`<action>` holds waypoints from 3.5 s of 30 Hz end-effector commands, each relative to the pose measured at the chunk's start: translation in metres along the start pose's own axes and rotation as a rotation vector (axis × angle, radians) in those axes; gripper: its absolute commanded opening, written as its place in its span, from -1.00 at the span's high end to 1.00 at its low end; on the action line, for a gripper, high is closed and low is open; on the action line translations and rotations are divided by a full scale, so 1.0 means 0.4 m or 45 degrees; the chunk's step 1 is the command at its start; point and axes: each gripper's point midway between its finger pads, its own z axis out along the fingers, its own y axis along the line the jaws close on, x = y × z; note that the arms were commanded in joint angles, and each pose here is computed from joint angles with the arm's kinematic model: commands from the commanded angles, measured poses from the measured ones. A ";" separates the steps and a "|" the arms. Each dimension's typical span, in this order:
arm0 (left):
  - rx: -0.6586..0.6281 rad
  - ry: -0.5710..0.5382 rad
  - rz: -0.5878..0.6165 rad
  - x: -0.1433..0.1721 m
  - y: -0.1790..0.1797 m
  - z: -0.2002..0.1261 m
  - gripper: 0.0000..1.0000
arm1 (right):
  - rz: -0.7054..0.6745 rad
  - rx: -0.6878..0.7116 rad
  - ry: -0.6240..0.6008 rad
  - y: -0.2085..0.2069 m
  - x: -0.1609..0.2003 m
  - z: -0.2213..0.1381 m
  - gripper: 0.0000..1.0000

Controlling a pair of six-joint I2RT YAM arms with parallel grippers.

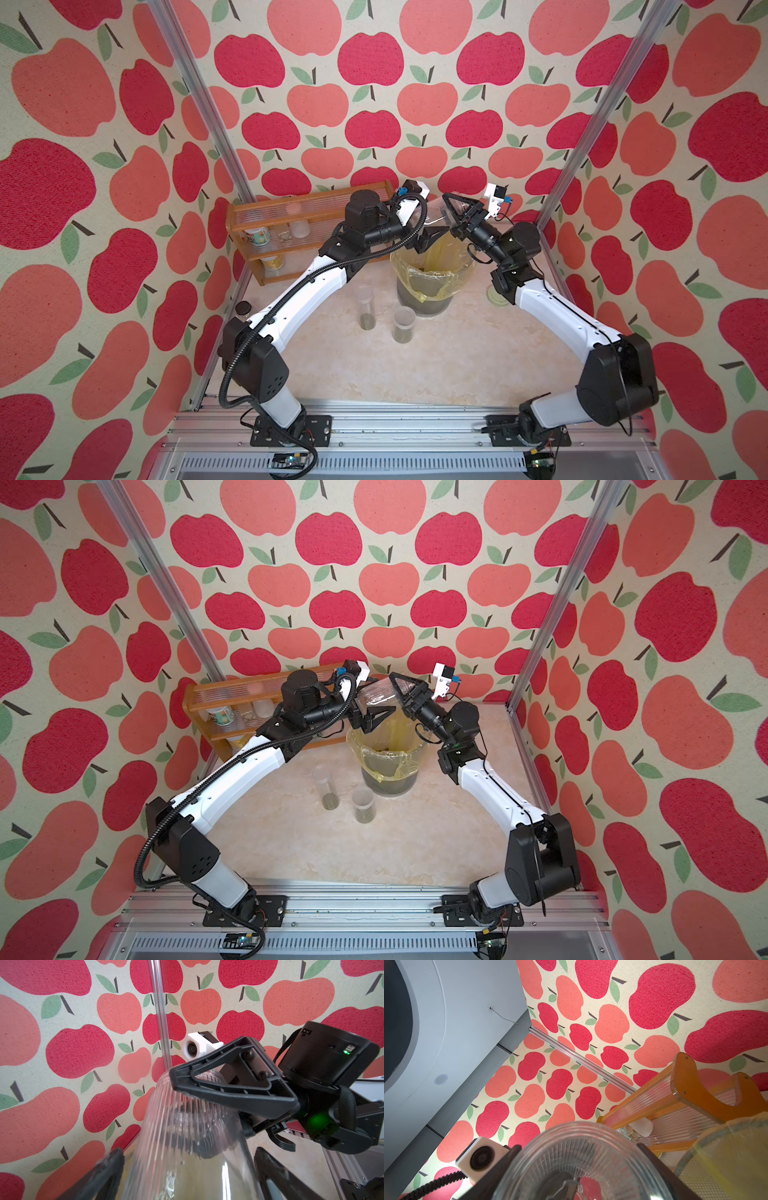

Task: Empty moldy mung beans from jars
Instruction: Place the jar at the center of the board.

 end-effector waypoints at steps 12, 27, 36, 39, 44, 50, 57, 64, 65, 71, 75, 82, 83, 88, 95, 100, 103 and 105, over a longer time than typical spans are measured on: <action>-0.227 0.052 -0.053 -0.004 0.074 -0.049 -0.99 | -0.143 -0.004 -0.015 0.045 -0.035 -0.026 -0.06; -0.473 0.054 -0.213 -0.034 0.158 -0.164 -0.99 | -0.592 0.280 0.025 0.091 -0.050 -0.085 -0.02; -0.445 0.048 -0.212 -0.035 0.145 -0.168 -0.99 | -0.854 0.571 0.015 0.084 -0.086 -0.171 0.00; -0.376 0.043 -0.187 -0.052 0.112 -0.176 -0.99 | -0.894 0.606 -0.014 0.086 -0.102 -0.204 0.00; -0.236 0.027 0.036 -0.113 -0.032 -0.211 -0.99 | -0.863 0.663 -0.081 0.070 -0.139 -0.262 0.02; -0.191 0.078 0.080 -0.127 -0.108 -0.241 -0.99 | -0.845 0.754 -0.183 0.054 -0.187 -0.336 0.04; -0.279 0.110 0.133 -0.101 -0.123 -0.277 -0.99 | -0.830 0.856 -0.252 0.028 -0.217 -0.416 0.06; -0.404 0.154 0.144 -0.069 -0.084 -0.291 -0.99 | -0.836 1.013 -0.284 -0.019 -0.244 -0.475 0.06; -0.412 0.161 0.141 -0.067 -0.082 -0.293 -0.99 | -0.843 1.038 -0.288 -0.026 -0.247 -0.484 0.05; -0.469 0.166 0.128 -0.064 -0.071 -0.316 -0.99 | -0.857 1.165 -0.311 -0.099 -0.257 -0.524 0.05; -0.519 0.188 0.126 -0.055 -0.058 -0.332 -0.99 | -0.861 1.243 -0.306 -0.161 -0.262 -0.540 0.05; -0.601 0.216 0.074 -0.029 -0.031 -0.353 -0.99 | -0.827 1.391 -0.274 -0.333 -0.256 -0.571 0.04; -0.609 0.218 0.071 -0.024 -0.029 -0.357 -0.99 | -0.810 1.401 -0.262 -0.362 -0.253 -0.570 0.04; -0.672 0.247 0.023 0.005 -0.006 -0.383 -0.99 | -0.784 1.432 -0.205 -0.484 -0.257 -0.550 0.02; -0.720 0.266 -0.063 0.045 0.014 -0.419 -0.99 | -0.785 1.484 -0.143 -0.622 -0.268 -0.529 0.00; -0.753 0.284 -0.109 0.082 0.030 -0.445 -0.99 | -0.958 1.548 -0.033 -0.684 -0.259 -0.481 -0.01; -0.771 0.278 -0.111 0.085 0.035 -0.461 -0.99 | -1.013 1.517 -0.038 -0.691 -0.250 -0.447 -0.02; -0.784 0.287 -0.114 0.090 0.041 -0.464 -0.99 | -1.063 1.527 -0.020 -0.696 -0.239 -0.428 -0.04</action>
